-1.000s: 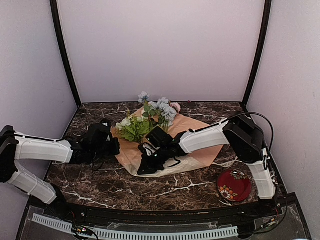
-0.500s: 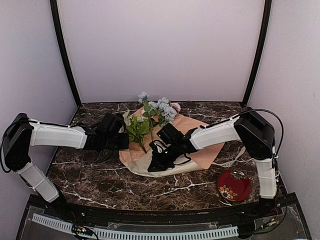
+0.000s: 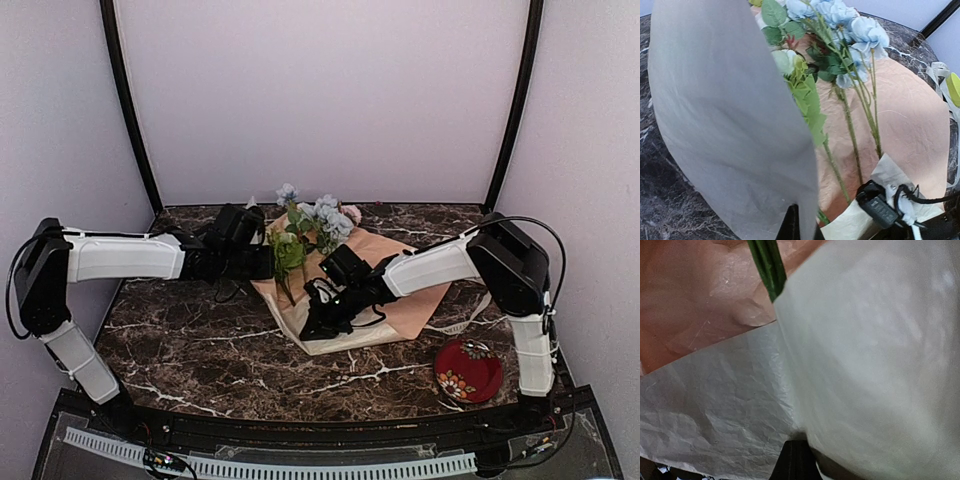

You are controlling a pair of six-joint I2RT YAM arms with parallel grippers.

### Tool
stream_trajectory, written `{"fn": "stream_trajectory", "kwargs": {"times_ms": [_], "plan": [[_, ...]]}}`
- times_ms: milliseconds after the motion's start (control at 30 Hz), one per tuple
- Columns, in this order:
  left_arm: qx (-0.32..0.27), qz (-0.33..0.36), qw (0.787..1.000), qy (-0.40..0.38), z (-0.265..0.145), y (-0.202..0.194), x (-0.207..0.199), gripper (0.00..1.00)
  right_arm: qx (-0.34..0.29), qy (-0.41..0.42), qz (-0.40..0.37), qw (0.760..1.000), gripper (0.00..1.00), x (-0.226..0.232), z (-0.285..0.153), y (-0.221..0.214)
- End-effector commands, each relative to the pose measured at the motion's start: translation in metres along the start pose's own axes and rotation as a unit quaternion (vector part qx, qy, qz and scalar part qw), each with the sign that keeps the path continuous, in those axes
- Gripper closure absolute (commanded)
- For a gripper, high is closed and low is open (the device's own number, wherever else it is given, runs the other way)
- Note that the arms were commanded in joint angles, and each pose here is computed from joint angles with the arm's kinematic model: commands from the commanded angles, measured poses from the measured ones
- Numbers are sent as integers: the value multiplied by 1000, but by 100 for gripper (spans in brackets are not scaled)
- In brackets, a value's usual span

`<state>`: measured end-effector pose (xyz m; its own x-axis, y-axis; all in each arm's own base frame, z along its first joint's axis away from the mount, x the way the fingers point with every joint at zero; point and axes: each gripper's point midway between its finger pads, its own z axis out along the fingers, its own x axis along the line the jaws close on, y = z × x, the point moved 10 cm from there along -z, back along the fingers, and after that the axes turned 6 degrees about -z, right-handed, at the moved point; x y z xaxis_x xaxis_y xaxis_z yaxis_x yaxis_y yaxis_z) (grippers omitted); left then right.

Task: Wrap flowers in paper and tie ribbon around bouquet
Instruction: Fold the one-fourth-folded wrapping paper at the center of the board.

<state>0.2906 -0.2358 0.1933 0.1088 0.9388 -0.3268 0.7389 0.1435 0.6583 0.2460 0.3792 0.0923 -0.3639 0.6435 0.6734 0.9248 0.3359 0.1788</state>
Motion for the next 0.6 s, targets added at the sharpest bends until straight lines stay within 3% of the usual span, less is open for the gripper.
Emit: {"fn": "stream_trajectory", "kwargs": {"times_ms": [0,233,567], "plan": [[11,17,999,-37,8,8,-26,100,15,-36,20,999,100,-27,15,-9],[33,34,997,-68,41,16,-60,100,1,-16,11,1000,100,-19,10,-7],[40,47,997,-43,67,11,-61,100,-58,-14,6,998,100,2,-43,-3]]}}
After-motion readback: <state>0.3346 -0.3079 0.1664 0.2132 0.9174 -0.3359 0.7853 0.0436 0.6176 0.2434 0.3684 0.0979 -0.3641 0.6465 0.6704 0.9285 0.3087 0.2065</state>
